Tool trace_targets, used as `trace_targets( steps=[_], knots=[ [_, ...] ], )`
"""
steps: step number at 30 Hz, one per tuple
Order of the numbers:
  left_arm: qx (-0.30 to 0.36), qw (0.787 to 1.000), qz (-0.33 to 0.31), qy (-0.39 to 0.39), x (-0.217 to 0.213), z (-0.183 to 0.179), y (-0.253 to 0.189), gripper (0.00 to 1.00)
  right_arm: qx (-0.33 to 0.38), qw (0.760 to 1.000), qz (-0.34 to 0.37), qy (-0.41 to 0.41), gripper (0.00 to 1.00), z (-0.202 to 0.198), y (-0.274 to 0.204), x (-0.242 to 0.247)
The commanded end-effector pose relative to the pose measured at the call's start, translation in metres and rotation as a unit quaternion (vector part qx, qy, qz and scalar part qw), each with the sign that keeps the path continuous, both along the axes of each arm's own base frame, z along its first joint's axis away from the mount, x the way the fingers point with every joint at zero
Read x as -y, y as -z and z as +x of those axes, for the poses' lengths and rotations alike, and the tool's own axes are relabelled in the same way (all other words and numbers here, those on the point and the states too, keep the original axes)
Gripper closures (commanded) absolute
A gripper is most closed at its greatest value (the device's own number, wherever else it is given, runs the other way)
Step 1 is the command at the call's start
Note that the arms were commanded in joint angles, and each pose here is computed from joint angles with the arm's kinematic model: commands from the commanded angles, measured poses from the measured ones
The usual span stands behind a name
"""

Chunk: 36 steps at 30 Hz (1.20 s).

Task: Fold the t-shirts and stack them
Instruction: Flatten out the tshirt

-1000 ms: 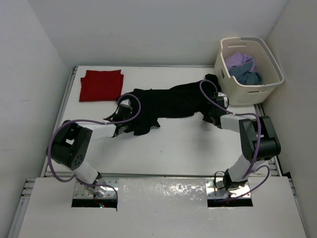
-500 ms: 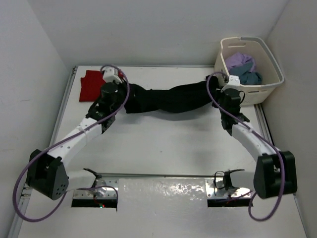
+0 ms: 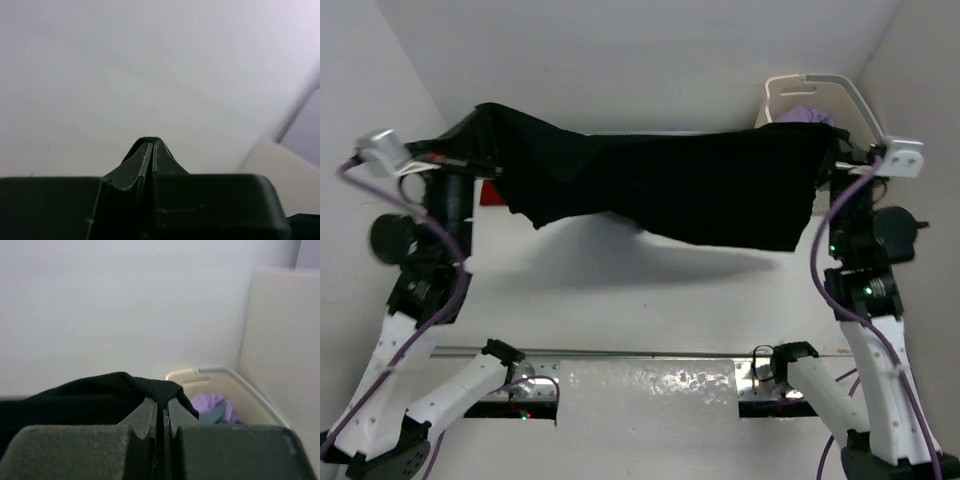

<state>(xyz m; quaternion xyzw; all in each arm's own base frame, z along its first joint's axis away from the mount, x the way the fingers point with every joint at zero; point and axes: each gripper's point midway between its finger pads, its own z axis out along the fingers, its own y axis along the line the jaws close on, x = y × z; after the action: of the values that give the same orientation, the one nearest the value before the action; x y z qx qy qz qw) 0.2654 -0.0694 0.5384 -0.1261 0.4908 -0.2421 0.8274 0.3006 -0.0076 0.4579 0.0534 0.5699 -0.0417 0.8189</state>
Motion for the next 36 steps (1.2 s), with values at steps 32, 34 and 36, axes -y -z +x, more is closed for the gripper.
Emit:
trace_targets(
  steps=[32, 34, 36],
  knots=[
    [-0.342, 0.930, 0.092, -0.100, -0.018, 0.255, 0.276, 0.22, -0.313, 0.945, 0.093, 0.027, 0.61, 0.150, 0.273, 0.000],
    [-0.390, 0.911, 0.106, -0.085, -0.008, 0.288, 0.316, 0.11, -0.371, 0.923, 0.099, 0.016, 0.43, 0.166, 0.313, -0.002],
    [-0.414, 0.902, 0.118, -0.042, 0.010, 0.304, 0.336, 0.04, -0.389, 0.916, 0.095, -0.005, 0.27, 0.167, 0.330, -0.010]
  ],
)
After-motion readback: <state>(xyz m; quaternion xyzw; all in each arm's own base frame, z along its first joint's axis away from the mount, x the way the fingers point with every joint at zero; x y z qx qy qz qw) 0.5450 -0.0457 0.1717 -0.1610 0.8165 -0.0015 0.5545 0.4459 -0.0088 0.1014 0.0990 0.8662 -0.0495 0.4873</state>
